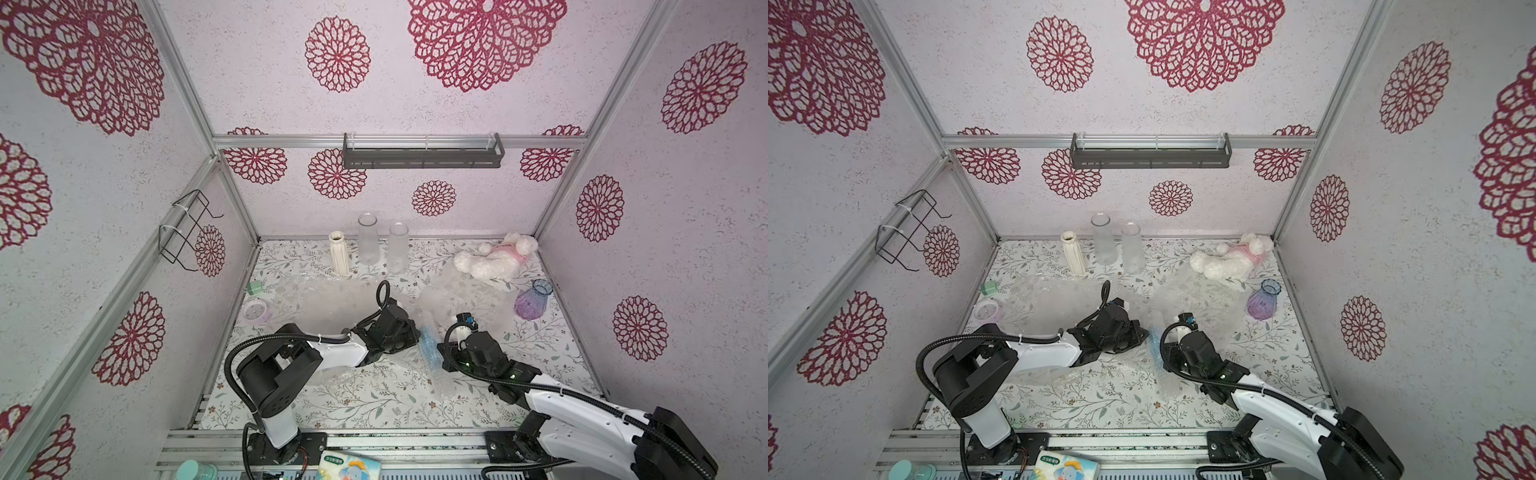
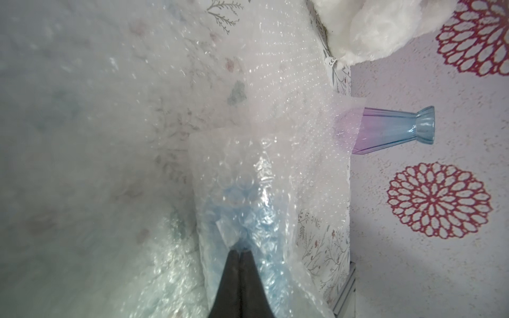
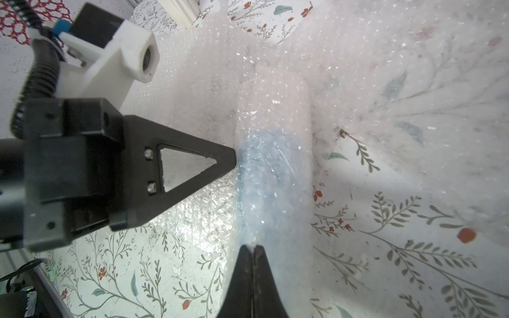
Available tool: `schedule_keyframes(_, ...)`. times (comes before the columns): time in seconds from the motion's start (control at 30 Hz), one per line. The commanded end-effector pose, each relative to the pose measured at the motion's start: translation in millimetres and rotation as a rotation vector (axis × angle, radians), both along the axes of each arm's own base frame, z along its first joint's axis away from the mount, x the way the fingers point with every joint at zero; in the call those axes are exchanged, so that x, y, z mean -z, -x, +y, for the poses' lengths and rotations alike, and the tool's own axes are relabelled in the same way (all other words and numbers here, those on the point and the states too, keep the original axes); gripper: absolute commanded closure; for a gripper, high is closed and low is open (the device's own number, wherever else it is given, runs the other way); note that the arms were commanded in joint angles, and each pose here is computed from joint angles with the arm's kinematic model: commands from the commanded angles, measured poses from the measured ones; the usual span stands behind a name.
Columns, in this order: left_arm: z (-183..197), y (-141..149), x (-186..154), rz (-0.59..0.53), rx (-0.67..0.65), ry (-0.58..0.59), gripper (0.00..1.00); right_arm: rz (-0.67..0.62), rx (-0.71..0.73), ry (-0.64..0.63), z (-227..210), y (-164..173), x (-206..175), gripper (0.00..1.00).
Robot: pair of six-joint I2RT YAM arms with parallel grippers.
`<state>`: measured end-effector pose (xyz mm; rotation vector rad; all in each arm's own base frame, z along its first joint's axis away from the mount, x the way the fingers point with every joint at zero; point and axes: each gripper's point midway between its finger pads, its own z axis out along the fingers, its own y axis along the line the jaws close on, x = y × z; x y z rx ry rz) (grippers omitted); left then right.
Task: Unwrap the vase from the bubble wrap
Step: Unwrap the bubble wrap at the center of the board.
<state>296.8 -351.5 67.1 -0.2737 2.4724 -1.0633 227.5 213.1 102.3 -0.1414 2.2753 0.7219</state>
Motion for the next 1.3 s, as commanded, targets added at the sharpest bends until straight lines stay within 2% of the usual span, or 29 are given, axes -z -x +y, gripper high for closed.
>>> schedule_keyframes(0.0, 2.9, -6.5, -21.4, -0.041, -0.018, 0.017, 1.0, -0.026, 0.011, -0.035, 3.5, -5.7, -13.8, 1.0)
schedule_keyframes(0.4, 14.8, -0.7, -37.8, -0.072, -0.014, -0.014, 1.0, -0.033, 0.007, 0.004, 1.2, -6.5, -12.1, 1.0)
schedule_keyframes(0.57, 20.2, 2.6, -20.3, -0.039, -0.023, -0.046, 1.0, -0.036, 0.009, -0.005, 1.2, -6.0, -12.8, 1.0)
schedule_keyframes(0.63, 20.4, 3.4, -13.0, -0.026, -0.025, -0.043, 0.93, -0.037, 0.014, -0.003, -0.6, -5.6, -11.5, 1.0)
schedule_keyframes(0.77, 18.7, 2.2, -5.8, -0.023, -0.027, -0.035, 0.92, -0.032, 0.02, 0.003, -3.3, -4.4, -6.4, 1.0)
schedule_keyframes(1.0, 28.4, -0.7, 0.0, -0.039, -0.053, -0.046, 0.47, -0.024, 0.016, 0.006, -3.9, -2.4, -1.6, 1.0)
schedule_keyframes(1.1, 26.3, -2.6, -3.2, -0.064, -0.038, -0.027, 0.44, -0.022, 0.016, 0.0, -3.9, -1.7, -0.4, 1.0)
schedule_keyframes(1.27, 15.3, -4.4, -10.7, -0.094, -0.016, 0.052, 0.44, -0.016, 0.02, -0.008, -4.9, 0.0, 2.7, 1.0)
